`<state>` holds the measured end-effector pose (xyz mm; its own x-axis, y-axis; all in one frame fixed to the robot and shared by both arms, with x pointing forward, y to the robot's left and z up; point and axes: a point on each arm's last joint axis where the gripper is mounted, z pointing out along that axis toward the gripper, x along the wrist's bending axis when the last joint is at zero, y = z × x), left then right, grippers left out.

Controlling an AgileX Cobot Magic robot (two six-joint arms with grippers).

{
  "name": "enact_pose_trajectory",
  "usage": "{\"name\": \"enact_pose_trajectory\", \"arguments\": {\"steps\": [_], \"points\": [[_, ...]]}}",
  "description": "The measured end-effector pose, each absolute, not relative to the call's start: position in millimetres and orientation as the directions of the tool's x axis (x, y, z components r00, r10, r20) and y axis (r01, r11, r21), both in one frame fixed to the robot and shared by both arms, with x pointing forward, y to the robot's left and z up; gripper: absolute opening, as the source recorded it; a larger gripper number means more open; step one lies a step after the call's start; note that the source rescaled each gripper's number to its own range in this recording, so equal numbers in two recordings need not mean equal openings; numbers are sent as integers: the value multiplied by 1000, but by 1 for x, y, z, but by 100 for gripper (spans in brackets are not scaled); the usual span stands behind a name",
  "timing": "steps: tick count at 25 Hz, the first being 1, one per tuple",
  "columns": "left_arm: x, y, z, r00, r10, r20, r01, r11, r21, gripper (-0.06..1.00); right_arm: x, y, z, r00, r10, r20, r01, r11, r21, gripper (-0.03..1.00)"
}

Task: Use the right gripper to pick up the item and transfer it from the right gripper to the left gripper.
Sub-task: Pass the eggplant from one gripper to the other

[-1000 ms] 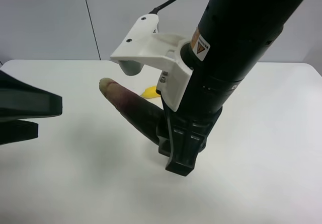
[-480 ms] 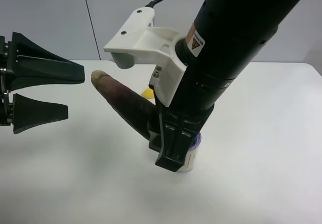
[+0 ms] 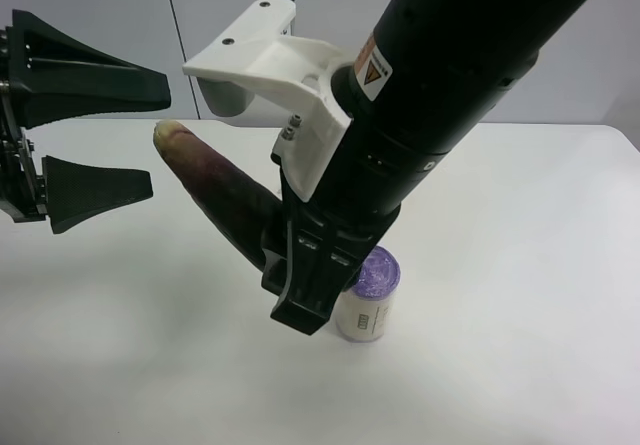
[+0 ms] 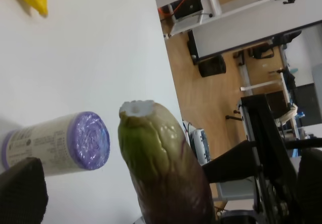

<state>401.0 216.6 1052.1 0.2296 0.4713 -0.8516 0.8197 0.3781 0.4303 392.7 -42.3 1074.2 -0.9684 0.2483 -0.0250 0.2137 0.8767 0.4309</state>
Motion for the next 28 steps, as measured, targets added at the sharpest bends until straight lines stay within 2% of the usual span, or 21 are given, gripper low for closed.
{"name": "enact_pose_trajectory", "arguments": {"steps": [15, 24, 26, 28], "points": [[402, 217, 1053, 227, 469, -853, 815, 388, 430, 100, 393, -32, 1080, -965, 263, 17, 229, 806, 545, 1], [405, 219, 1052, 211, 491, -846, 797, 415, 439, 100, 393, -31, 1081, -967, 253, 17, 220, 802, 555, 1], [405, 220, 1052, 209, 493, -844, 795, 418, 440, 96, 392, -30, 1081, -967, 254, 20, 222, 801, 556, 1], [405, 220, 1052, 208, 494, -844, 793, 420, 441, 85, 392, -30, 1081, -967, 253, 25, 224, 799, 558, 1]]}}
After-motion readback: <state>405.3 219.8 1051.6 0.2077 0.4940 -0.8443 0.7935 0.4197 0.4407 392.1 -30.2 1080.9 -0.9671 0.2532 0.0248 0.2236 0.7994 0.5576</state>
